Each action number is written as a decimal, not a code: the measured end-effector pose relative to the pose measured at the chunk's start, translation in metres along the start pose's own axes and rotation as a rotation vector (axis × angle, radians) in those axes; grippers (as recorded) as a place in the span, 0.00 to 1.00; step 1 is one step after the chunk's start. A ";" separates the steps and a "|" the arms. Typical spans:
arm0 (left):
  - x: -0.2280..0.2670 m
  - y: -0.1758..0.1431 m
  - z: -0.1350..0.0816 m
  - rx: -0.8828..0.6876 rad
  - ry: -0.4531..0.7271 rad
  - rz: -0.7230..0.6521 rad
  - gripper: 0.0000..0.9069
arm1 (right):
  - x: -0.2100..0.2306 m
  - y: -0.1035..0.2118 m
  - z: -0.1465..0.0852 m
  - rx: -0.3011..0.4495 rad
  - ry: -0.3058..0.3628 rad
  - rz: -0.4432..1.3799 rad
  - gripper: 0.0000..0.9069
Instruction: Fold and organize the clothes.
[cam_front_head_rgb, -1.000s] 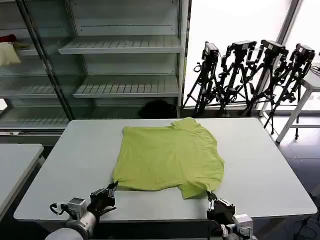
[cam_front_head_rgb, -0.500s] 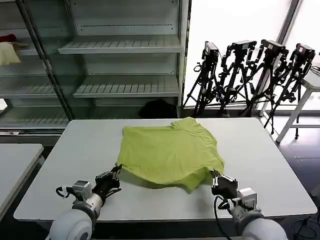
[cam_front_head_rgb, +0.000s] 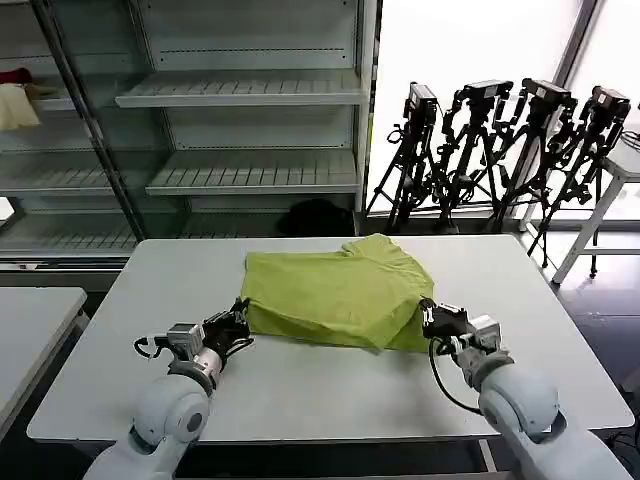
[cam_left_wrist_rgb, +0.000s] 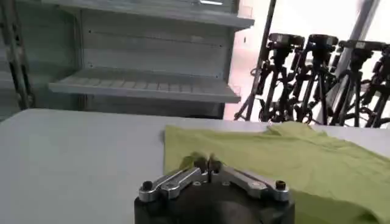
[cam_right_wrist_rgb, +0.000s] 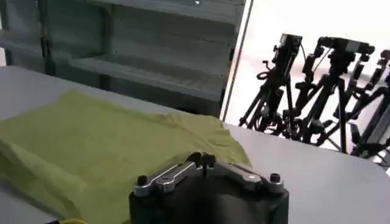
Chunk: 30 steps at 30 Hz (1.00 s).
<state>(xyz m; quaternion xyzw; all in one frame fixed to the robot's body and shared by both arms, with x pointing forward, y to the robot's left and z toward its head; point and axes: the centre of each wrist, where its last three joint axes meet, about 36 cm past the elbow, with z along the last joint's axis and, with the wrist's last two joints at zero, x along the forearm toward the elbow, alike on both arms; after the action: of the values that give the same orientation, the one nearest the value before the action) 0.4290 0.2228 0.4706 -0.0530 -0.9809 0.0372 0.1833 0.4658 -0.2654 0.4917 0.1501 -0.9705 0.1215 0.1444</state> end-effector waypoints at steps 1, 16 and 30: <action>-0.002 0.000 0.000 -0.001 0.002 -0.004 0.01 | -0.003 0.000 0.000 0.004 0.001 -0.005 0.00; -0.019 0.001 0.006 -0.016 0.015 -0.020 0.02 | -0.030 -0.004 0.006 0.039 0.016 -0.012 0.00; -0.035 0.002 0.006 -0.058 0.020 -0.019 0.13 | -0.042 -0.007 0.016 0.045 0.031 0.044 0.00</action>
<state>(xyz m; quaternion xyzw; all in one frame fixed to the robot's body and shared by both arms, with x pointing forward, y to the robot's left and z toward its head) 0.4596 0.2199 0.4523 -0.0493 -0.9802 0.0062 0.1916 0.5026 -0.2658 0.4646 0.1300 -0.9682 0.1489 0.1532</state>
